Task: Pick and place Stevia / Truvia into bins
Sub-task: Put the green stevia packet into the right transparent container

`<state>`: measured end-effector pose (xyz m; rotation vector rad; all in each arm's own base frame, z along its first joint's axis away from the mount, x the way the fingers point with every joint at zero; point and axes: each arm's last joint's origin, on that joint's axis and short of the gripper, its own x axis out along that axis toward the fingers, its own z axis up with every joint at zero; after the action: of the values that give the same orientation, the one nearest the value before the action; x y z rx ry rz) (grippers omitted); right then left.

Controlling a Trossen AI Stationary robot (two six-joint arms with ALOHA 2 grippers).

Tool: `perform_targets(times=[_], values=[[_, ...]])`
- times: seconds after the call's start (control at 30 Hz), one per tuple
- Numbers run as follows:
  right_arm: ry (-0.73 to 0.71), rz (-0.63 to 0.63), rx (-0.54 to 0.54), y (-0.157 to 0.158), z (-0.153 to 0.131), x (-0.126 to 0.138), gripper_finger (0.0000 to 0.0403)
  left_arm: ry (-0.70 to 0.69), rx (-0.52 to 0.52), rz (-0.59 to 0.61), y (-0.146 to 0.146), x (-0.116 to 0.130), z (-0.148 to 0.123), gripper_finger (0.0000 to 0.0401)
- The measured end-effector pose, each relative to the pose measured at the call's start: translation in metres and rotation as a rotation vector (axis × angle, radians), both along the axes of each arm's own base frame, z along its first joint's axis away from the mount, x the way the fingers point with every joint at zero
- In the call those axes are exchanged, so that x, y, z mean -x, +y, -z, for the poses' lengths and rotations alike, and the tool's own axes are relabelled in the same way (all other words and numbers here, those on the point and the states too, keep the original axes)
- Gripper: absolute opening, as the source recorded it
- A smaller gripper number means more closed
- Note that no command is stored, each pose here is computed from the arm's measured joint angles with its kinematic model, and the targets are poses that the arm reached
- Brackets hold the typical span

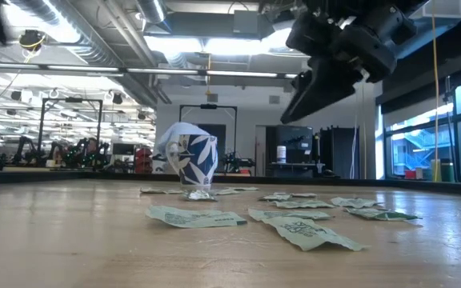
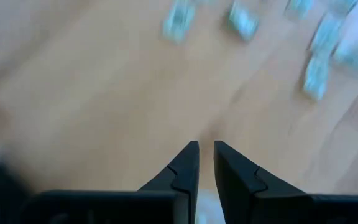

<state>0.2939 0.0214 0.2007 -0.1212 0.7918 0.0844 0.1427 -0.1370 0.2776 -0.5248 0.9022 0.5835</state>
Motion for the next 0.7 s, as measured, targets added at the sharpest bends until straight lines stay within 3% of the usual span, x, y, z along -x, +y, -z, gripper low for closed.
perform_targets(times=[0.13,0.43,0.7], values=[[0.030,-0.057,-0.038,0.011,0.000,0.002,0.0184,-0.060,-0.093,0.026,0.015,-0.008,-0.007,0.0039],[0.095,-0.128,-0.092,0.055,-0.015,0.008,0.0184,-0.020,-0.249,0.147,0.048,-0.043,-0.012,0.0036],[0.170,0.011,-0.118,0.082,-0.008,0.024,0.0184,-0.105,-0.439,0.245,0.062,-0.068,-0.004,0.0036]])
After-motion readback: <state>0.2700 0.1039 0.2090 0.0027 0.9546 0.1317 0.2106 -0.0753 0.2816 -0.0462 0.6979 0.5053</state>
